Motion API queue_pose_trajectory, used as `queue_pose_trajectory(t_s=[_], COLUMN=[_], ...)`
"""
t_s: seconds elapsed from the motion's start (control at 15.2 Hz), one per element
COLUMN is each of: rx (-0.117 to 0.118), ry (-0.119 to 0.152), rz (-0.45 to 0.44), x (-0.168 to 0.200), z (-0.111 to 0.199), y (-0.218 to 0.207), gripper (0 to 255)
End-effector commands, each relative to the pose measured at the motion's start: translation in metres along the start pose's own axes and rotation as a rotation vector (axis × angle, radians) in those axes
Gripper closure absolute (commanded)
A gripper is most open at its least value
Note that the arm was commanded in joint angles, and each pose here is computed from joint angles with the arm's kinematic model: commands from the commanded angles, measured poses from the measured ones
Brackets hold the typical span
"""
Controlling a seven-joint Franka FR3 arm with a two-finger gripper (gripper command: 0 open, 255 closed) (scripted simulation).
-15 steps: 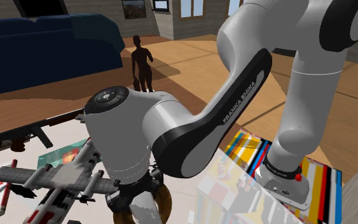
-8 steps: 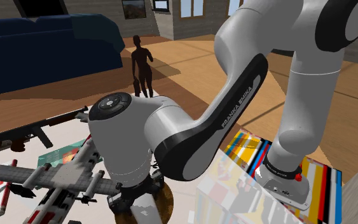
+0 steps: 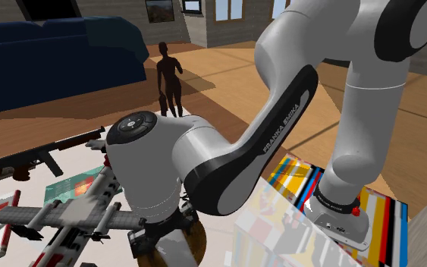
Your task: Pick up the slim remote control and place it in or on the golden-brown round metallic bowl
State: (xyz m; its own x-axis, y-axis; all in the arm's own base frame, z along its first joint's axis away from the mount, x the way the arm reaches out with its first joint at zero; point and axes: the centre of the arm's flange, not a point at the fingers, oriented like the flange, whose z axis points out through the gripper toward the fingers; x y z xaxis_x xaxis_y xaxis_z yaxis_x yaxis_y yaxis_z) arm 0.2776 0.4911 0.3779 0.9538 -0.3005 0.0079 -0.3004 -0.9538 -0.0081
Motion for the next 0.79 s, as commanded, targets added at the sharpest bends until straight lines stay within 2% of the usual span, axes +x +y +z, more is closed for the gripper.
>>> queue_pose_trajectory(t_s=[0.0, 0.26, 0.73], rx=[0.000, 0.000, 0.000], ry=[0.000, 0.000, 0.000], rz=[0.000, 0.000, 0.000], x=[0.000, 0.000, 0.000], z=[-0.001, -0.051, -0.051], y=[0.000, 0.000, 0.000], gripper=[0, 0, 0])
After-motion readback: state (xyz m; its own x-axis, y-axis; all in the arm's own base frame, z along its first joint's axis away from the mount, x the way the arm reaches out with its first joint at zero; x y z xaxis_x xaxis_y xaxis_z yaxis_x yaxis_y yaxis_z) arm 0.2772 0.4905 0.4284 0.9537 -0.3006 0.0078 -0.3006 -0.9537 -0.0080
